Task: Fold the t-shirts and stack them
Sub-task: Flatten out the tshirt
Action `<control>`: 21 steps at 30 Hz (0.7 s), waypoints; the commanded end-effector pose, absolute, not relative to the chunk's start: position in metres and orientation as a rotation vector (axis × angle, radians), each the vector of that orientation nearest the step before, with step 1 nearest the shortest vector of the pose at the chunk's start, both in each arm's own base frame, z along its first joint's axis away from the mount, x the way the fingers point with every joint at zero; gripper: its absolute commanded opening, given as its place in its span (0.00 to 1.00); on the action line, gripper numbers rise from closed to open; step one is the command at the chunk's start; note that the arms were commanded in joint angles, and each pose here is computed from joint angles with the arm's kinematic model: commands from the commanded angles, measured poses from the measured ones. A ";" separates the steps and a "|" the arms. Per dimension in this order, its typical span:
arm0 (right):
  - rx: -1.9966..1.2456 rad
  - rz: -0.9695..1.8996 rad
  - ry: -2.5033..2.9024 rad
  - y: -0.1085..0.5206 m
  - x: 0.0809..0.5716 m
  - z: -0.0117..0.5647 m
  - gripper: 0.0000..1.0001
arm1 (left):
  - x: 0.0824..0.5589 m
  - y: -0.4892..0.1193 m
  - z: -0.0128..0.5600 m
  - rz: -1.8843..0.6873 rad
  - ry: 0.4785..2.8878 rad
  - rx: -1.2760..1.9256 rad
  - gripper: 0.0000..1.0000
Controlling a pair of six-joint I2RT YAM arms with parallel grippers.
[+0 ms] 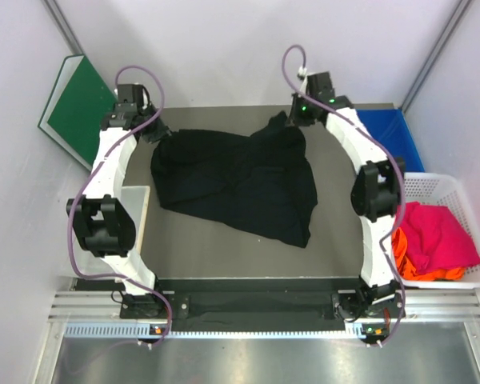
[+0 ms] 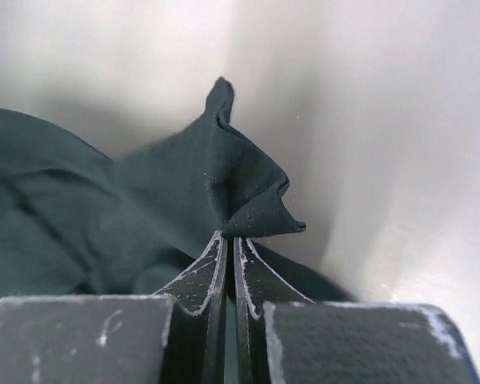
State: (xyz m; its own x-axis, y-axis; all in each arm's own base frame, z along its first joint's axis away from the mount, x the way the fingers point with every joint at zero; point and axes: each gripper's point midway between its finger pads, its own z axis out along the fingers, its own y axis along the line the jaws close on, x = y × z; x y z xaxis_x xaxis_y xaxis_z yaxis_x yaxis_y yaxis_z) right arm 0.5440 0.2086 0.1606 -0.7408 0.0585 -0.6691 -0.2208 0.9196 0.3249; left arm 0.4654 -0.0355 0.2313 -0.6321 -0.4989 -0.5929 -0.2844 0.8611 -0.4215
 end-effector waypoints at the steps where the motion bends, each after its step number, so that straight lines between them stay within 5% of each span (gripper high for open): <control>1: -0.148 0.475 2.087 0.187 0.529 0.289 0.00 | 0.469 -0.034 0.309 -0.395 2.098 -0.494 0.00; 21: -0.201 0.412 1.589 0.135 0.387 0.506 0.00 | 0.391 -0.026 0.502 -0.400 1.588 -0.352 0.00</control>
